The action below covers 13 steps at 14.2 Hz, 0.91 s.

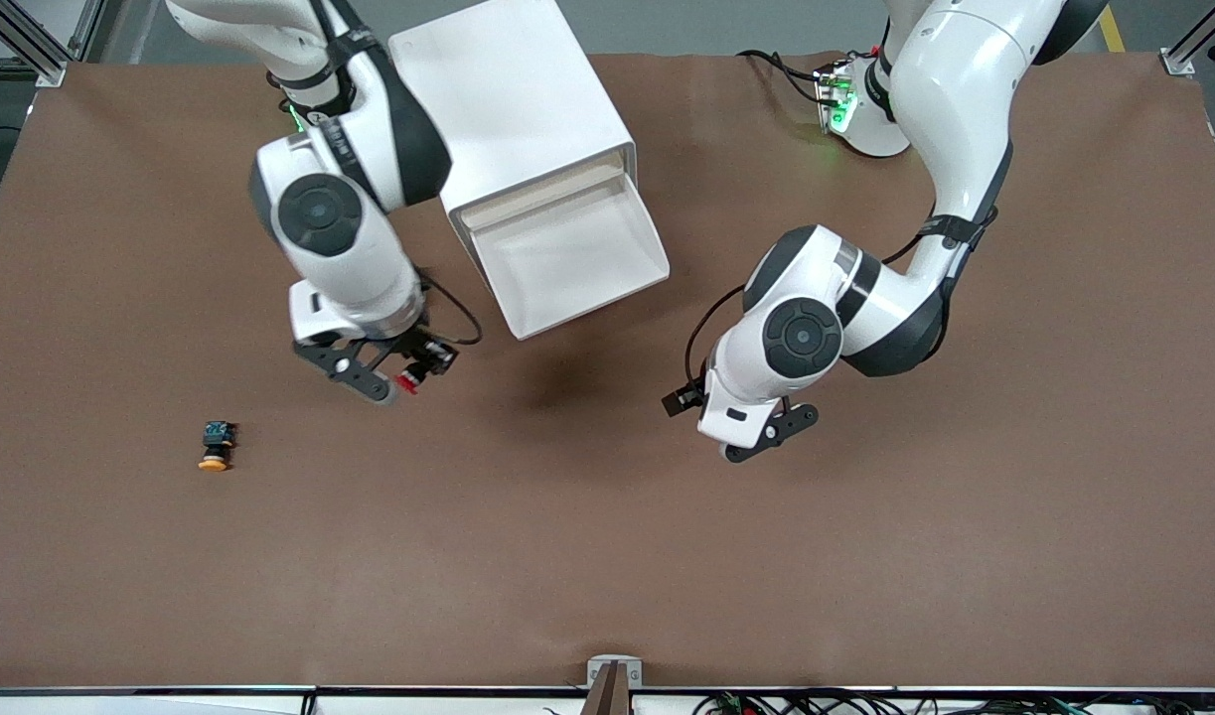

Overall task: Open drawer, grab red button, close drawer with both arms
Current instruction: 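Lift the red button out while the left gripper releases the drawer, then set the red button down while the left gripper pushes the drawer shut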

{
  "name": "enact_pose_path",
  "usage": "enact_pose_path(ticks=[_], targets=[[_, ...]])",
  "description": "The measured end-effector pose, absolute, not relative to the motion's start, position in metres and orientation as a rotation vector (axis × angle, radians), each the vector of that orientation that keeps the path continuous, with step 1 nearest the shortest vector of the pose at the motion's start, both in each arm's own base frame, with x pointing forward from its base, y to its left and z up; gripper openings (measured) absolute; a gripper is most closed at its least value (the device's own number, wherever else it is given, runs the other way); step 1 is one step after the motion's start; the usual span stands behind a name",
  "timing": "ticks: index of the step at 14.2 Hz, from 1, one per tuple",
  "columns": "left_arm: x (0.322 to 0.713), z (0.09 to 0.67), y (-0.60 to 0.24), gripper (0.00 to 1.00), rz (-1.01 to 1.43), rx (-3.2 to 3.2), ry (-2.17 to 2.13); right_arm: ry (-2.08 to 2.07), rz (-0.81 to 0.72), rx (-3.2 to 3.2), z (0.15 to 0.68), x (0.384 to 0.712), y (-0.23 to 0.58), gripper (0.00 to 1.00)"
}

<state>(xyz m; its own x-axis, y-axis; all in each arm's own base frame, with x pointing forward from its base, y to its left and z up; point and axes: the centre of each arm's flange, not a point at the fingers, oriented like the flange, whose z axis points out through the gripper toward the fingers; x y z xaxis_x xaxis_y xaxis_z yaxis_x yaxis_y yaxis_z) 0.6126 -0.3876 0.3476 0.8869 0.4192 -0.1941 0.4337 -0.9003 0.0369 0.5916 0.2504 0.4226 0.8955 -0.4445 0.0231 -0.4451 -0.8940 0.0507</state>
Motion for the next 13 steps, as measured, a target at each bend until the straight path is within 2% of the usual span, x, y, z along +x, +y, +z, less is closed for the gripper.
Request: enact_pose_path(ticks=[6, 13], targets=[[0.599, 0.347, -0.408, 1.00, -0.266, 2.989, 0.666, -0.444, 0.036, 3.067, 0.417, 0.630, 0.141, 0.43], [0.549, 0.330, -0.465, 1.00, -0.229, 3.056, 0.641, -0.205, 0.090, 3.090, 0.350, 0.664, 0.058, 0.43]])
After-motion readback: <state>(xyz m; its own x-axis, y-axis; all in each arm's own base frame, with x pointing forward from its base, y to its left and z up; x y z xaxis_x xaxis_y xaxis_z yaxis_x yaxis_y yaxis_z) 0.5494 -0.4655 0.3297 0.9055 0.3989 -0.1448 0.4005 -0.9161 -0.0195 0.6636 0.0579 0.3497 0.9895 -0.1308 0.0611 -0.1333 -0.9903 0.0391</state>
